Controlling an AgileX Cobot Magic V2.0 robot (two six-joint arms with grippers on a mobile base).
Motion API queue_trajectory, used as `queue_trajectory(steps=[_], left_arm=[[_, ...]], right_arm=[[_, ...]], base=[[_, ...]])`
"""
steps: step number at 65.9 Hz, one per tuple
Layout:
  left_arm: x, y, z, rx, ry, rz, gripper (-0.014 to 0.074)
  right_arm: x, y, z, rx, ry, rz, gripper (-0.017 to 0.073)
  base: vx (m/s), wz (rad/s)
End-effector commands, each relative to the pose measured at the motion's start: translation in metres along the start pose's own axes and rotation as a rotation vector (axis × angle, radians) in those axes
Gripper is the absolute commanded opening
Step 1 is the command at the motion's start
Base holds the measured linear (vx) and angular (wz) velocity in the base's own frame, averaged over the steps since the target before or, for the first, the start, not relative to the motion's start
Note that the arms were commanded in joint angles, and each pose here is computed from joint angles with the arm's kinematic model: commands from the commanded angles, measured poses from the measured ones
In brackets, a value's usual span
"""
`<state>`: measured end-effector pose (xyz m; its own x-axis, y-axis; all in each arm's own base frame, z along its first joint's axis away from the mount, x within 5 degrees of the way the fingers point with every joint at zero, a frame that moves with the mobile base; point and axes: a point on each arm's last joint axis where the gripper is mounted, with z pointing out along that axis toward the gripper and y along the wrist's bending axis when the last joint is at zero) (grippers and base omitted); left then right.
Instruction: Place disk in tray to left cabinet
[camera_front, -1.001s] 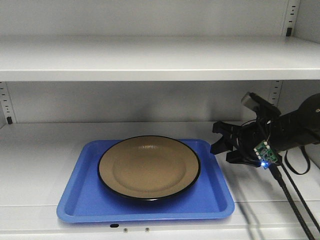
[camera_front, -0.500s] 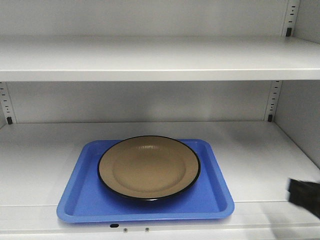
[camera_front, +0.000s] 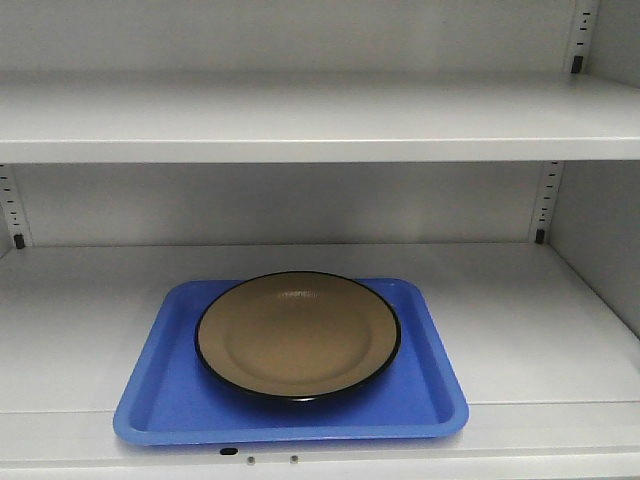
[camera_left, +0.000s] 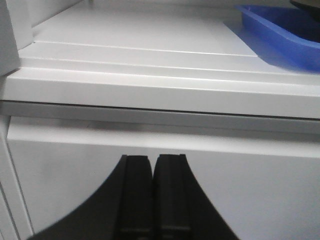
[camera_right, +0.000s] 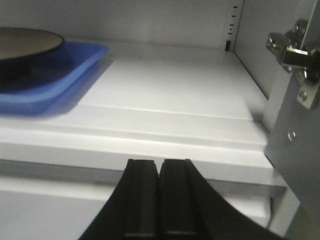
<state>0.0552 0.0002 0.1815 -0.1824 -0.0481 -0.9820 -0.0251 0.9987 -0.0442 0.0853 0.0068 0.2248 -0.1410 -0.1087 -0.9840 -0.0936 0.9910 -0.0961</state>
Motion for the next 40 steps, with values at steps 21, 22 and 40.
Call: queue_trajectory(steps=[21,22,40], left_arm=[[0.0,0.0,0.002,0.0,-0.052,-0.005,-0.0006],[0.0,0.0,0.002,0.0,-0.052,-0.005,-0.0006],[0.0,0.0,0.002,0.0,-0.052,-0.006,-0.0006]], right_arm=[[0.031,-0.002,-0.011,0.089,-0.139,0.024,-0.0006],[0.03,-0.002,-0.012,0.089,-0.146,0.018,-0.0006],[0.02,-0.001,-0.028,0.101,-0.337,0.015,-0.0006]], base=[[0.0,0.0],[0.0,0.0],[0.0,0.0]])
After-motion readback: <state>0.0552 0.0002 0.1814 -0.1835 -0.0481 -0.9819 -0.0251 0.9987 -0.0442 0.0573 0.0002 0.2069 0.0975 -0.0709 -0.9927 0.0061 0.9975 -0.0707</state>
